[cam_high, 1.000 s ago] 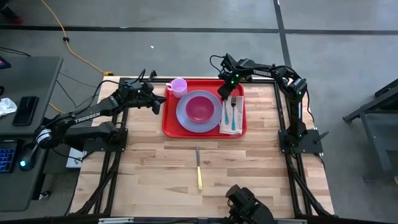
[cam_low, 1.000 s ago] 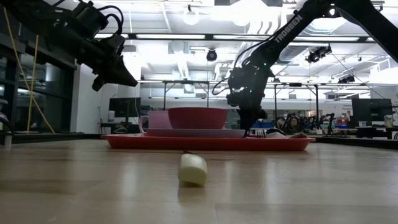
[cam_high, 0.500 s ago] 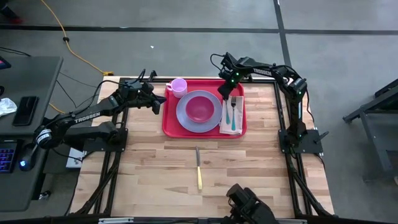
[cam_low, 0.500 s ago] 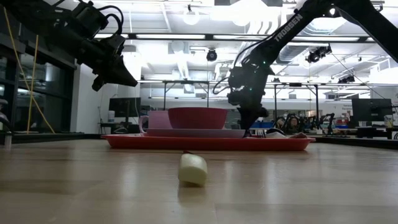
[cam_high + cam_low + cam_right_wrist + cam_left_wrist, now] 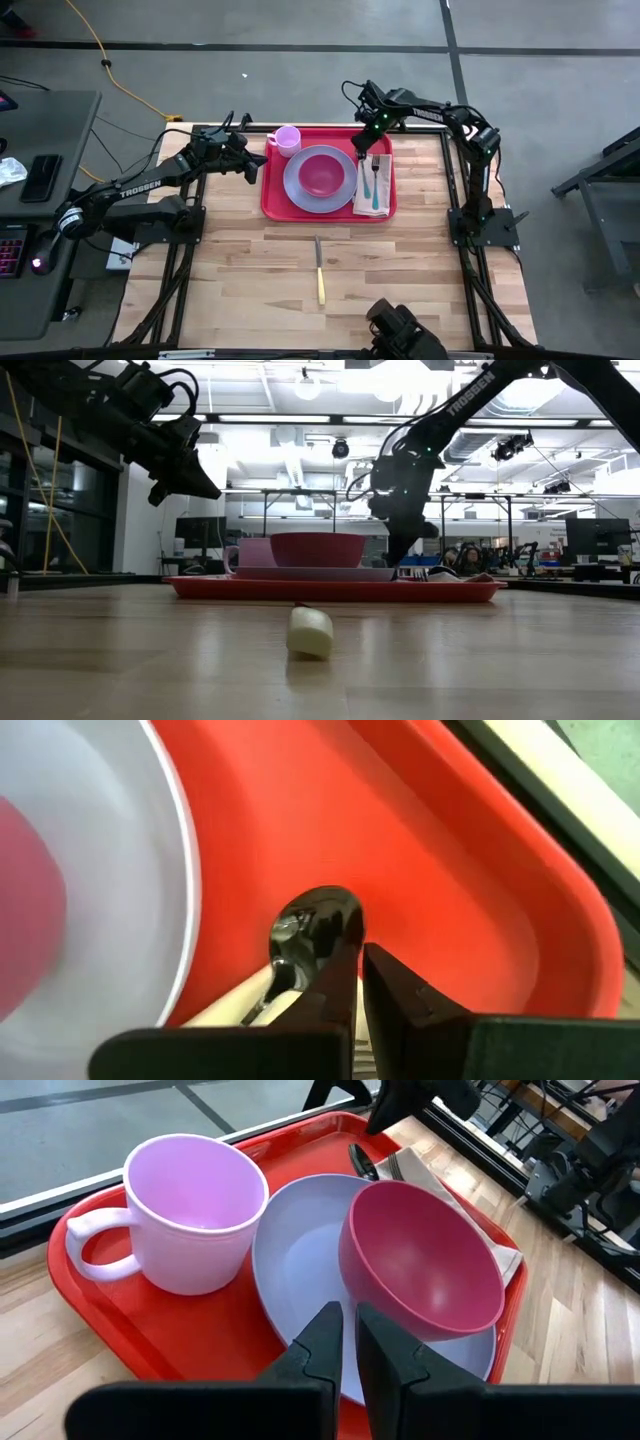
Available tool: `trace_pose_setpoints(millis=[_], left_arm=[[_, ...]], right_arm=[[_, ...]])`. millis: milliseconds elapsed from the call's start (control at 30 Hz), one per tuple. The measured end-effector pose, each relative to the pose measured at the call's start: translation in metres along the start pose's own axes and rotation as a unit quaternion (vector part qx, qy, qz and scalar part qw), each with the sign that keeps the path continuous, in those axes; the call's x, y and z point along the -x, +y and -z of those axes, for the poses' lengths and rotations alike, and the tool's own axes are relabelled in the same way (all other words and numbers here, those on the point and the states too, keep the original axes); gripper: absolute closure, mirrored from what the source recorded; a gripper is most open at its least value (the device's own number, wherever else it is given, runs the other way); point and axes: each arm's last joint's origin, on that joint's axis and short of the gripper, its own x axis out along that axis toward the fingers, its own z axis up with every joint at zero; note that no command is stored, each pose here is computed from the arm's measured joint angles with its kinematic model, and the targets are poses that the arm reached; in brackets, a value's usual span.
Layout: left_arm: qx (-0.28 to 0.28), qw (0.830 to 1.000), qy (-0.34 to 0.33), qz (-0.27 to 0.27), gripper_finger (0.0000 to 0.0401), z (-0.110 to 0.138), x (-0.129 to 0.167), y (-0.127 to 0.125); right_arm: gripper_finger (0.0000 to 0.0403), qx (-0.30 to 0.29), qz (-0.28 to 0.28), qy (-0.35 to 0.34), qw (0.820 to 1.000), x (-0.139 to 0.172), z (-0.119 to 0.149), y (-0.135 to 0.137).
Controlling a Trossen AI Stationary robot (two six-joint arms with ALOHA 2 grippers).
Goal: Set up tray
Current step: Put the blue spoon on the white napkin to the left of the blue fork
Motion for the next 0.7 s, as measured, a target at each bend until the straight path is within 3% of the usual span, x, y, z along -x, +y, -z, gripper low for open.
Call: trace_pose_setpoints(millis=[233, 433, 700], left_arm=[[-0.004, 1.000, 0.000, 0.000, 0.0339, 0.000, 0.000, 0.000], [-0.004, 1.000, 0.000, 0.000, 0.0339, 0.000, 0.000, 0.000], [-0.004, 1.000, 0.000, 0.000, 0.0339, 0.000, 0.000, 0.000]], right_arm=[[0.0403, 0.011, 0.017, -0.005, 1.000, -0.002, 0.000, 0.007], [0.0402, 0.021, -0.025, -0.044, 0.998, -0.001, -0.008, 0.009], [0.0402, 0.058, -0.040, -0.086, 0.994, -0.003, -0.016, 0.022]])
